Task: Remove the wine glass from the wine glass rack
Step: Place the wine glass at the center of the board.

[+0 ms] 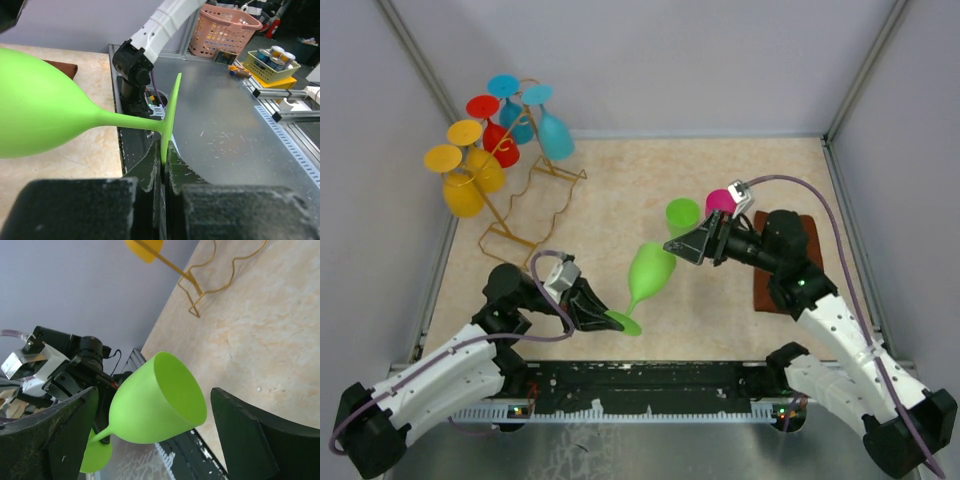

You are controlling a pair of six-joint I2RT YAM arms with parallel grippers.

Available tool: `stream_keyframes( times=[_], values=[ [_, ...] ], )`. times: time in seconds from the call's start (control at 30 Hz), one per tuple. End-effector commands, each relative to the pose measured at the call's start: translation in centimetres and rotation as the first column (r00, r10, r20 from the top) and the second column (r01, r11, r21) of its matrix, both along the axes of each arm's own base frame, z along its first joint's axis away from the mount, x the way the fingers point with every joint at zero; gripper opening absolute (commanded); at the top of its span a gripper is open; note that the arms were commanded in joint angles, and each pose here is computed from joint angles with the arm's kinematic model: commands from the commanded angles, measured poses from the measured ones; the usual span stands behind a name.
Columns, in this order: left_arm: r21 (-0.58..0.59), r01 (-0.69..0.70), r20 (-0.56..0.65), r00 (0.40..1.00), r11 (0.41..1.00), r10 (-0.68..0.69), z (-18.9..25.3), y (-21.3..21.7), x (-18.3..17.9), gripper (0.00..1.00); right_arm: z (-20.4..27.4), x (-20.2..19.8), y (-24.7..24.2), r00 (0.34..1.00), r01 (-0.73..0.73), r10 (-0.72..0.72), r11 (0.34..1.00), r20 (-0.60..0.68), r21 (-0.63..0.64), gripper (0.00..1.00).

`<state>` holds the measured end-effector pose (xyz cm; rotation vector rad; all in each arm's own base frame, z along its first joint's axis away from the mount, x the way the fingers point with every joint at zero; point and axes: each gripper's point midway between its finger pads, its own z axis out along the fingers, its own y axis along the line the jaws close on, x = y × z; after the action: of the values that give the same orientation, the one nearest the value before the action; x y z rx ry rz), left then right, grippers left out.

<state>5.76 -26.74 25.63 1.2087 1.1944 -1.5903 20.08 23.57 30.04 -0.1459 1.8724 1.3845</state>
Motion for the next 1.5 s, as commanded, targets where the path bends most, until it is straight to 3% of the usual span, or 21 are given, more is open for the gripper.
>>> stream_keyframes(
  times=[0.0,0.17,0.3,0.47,1.2,1.47],
  values=[
    [-0.058,0.087,0.091,0.992,0.994,-0.082,1.1,0.6,-1.6,0.00,1.8,-2.2,1.7,0.981,-0.193,0.191,0.977,0.032,0.093,0.93],
    [-0.056,0.116,0.085,0.990,0.992,-0.111,1.1,0.7,-2.1,0.00,2.2,-3.5,2.4,0.952,-0.305,0.302,0.945,0.049,0.117,0.90],
    [-0.071,0.150,0.114,0.983,0.986,-0.141,1.6,1.0,-2.7,0.00,3.3,-8.2,2.2,0.819,-0.570,0.550,0.812,0.163,0.124,0.91],
    [-0.079,0.183,0.186,0.968,0.980,-0.166,1.3,1.7,-3.6,0.00,4.1,-9.7,1.7,0.764,-0.636,0.607,0.766,0.220,0.095,0.87],
    [-0.041,0.110,0.198,0.975,0.993,-0.099,0.4,1.1,-2.1,0.00,4.7,-10.8,1.1,0.751,-0.642,0.603,0.761,0.269,0.088,0.16],
    [-0.052,0.072,0.210,0.976,0.996,-0.060,0.6,0.8,-1.5,0.00,4.9,-10.6,1.1,0.767,-0.618,0.575,0.781,0.285,0.088,0.00]
  ],
)
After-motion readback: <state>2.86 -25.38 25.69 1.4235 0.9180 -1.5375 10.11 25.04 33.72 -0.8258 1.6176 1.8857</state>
